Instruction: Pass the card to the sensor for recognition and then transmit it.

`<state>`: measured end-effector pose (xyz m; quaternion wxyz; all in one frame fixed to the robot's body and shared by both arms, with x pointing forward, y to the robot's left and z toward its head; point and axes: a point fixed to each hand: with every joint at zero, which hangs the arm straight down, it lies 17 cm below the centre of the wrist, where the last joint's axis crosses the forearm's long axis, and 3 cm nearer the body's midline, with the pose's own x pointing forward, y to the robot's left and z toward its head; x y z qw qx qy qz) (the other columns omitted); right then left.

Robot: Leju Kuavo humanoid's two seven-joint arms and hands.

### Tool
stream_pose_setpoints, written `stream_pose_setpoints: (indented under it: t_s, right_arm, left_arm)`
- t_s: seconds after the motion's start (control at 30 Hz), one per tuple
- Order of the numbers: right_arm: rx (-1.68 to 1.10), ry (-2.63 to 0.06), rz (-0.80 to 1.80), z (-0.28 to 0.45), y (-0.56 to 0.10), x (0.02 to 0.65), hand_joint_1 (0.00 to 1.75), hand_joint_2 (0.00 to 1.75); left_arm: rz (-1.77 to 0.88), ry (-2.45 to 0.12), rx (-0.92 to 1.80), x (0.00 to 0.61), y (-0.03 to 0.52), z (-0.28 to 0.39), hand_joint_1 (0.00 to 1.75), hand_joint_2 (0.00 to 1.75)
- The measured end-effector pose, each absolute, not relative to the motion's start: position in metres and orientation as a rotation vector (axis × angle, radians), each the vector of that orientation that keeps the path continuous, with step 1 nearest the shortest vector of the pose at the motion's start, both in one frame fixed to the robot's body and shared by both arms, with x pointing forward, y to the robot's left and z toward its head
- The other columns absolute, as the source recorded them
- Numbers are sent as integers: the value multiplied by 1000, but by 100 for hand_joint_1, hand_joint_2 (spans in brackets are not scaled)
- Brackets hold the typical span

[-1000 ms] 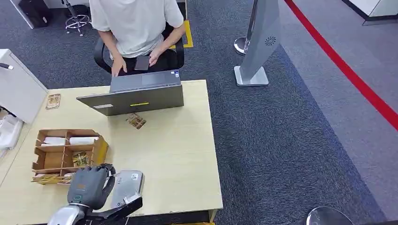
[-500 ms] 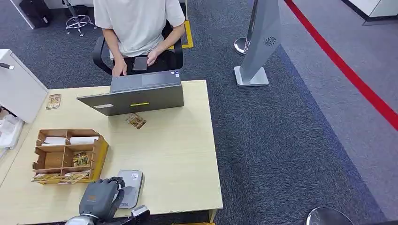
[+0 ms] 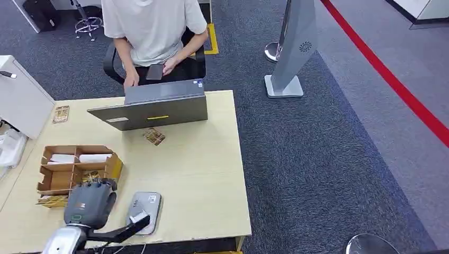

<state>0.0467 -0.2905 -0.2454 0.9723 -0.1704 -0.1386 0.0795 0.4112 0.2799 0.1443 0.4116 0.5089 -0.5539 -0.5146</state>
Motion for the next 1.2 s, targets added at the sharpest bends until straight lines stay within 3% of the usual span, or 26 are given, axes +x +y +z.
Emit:
stream_pose_setpoints:
  t_s: [0.17,0.63,1.0,1.2]
  right_arm:
    - [-350,-284,174,-245,-294,46,0,175]
    - [-353,-285,181,-246,-296,47,0,175]
    - [-352,-298,252,-250,-298,53,0,175]
    - [-333,-284,236,-255,-292,53,0,175]
  left_arm:
    - [-1231,-1394,1430,437,321,196,175,175]
    - [-1200,-1388,1509,440,337,217,175,175]
    - [-1142,-1342,1883,471,400,337,175,175]
    - [-1157,-1222,1942,483,429,339,175,175]
